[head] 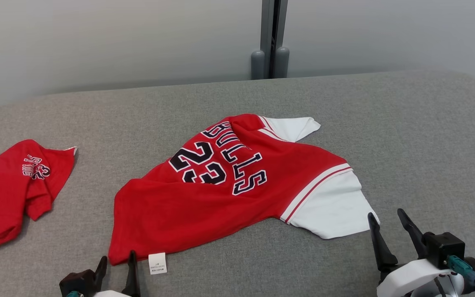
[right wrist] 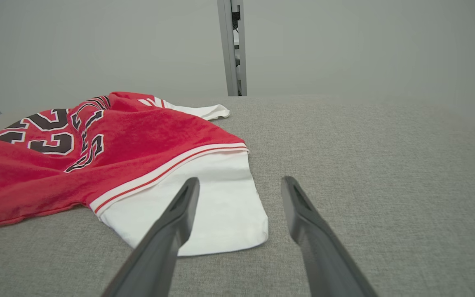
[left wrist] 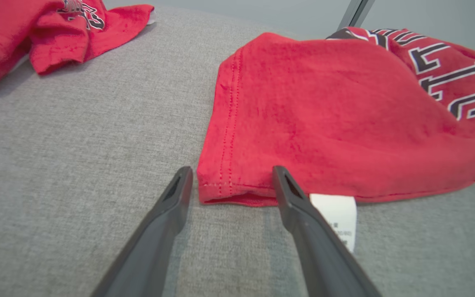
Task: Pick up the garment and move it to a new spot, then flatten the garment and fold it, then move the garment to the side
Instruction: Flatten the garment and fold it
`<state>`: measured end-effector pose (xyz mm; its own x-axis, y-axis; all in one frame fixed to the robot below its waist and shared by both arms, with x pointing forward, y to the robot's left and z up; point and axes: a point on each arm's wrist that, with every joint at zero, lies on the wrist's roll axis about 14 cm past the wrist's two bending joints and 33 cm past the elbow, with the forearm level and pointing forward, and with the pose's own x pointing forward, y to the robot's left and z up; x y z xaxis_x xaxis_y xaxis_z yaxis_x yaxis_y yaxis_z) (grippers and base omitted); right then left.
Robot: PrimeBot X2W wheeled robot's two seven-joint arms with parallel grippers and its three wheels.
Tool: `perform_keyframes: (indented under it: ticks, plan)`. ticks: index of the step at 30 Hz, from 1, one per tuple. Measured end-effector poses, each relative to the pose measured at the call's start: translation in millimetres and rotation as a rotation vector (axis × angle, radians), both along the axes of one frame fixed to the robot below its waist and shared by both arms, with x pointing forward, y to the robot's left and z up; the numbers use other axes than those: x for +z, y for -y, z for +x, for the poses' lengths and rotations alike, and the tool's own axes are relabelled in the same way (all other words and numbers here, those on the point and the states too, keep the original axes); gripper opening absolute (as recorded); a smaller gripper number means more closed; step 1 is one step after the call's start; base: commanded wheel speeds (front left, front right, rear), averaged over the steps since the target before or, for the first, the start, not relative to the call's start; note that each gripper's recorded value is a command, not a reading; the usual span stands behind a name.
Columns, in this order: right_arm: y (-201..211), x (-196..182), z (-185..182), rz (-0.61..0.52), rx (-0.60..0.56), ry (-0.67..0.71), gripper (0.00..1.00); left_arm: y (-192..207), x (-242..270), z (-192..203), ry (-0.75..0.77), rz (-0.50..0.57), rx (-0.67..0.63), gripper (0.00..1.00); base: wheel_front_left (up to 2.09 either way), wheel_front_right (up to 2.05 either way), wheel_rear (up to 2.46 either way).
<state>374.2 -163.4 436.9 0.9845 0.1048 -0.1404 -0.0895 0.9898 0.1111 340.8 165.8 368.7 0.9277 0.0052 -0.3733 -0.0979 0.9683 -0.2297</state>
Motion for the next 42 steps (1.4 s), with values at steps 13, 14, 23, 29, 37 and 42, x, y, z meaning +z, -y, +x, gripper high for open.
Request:
perform_keyframes:
  ticks: [13,14,23,29,37,42]
  plan:
    - [2,-5,7,0.006,-0.008,-0.013,1.00,0,-10,5,-0.030,-0.037,0.013,1.00,0.00,0.00,0.00]
    - [2,-6,7,0.005,-0.007,-0.016,1.00,0,-10,6,-0.032,-0.040,0.016,1.00,0.00,0.00,0.00]
    - [1,-8,12,0.009,-0.007,-0.020,1.00,-3,-8,11,-0.018,-0.053,0.025,0.00,0.00,0.00,0.00]
    - [4,-19,15,0.009,-0.016,-0.057,1.00,-6,-10,7,-0.024,-0.061,0.030,0.00,0.00,0.00,0.00]
    - [7,-49,19,0.018,-0.034,-0.156,1.00,-4,-12,10,-0.026,-0.061,0.007,0.00,0.00,0.00,0.00]
    - [-1,-67,20,0.035,-0.017,-0.222,0.95,-2,-12,14,-0.024,-0.058,-0.003,0.00,0.00,0.00,0.00]
